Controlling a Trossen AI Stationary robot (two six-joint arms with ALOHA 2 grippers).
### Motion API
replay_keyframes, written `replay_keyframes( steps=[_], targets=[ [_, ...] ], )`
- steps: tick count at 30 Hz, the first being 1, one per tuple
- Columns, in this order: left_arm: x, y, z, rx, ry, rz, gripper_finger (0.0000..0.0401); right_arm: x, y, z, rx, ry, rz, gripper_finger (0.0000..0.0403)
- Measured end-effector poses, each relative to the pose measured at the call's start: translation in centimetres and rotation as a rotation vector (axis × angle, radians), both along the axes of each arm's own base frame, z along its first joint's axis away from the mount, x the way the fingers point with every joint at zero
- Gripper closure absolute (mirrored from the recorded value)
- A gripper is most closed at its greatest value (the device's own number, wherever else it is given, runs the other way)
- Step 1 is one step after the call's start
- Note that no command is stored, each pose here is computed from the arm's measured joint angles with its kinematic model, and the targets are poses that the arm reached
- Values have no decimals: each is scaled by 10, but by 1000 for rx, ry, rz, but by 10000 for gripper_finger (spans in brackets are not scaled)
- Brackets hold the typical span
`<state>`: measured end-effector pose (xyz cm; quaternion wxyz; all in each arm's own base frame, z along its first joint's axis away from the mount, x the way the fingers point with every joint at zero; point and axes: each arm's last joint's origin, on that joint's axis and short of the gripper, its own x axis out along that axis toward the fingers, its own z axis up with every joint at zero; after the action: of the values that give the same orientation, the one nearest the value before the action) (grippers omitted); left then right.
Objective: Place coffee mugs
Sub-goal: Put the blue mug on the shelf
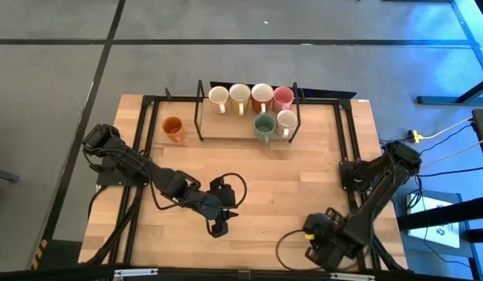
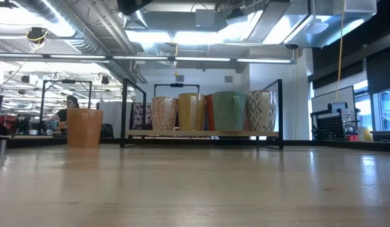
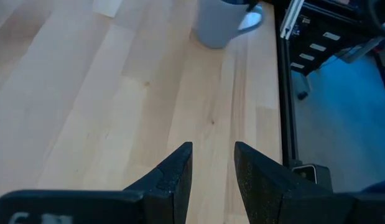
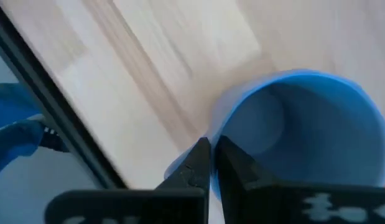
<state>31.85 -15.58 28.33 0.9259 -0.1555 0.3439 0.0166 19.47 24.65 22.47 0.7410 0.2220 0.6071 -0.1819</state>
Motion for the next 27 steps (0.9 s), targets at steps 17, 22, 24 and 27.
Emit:
replay_keyframes(
  steps=[17,22,24,27],
  targets=[
    [-40,5,19,93,95,3,287,110,-94,7,-99,-266,201,402],
    [-43,3,16,125,109,43,287,124,-115,6,-132,-282,248,403],
    [-42,3,15,130,116,43,287,132,-120,4,-125,-306,262,403],
    [-42,4,15,127,116,50,287,139,-125,-1,-116,-309,280,403]
  ],
)
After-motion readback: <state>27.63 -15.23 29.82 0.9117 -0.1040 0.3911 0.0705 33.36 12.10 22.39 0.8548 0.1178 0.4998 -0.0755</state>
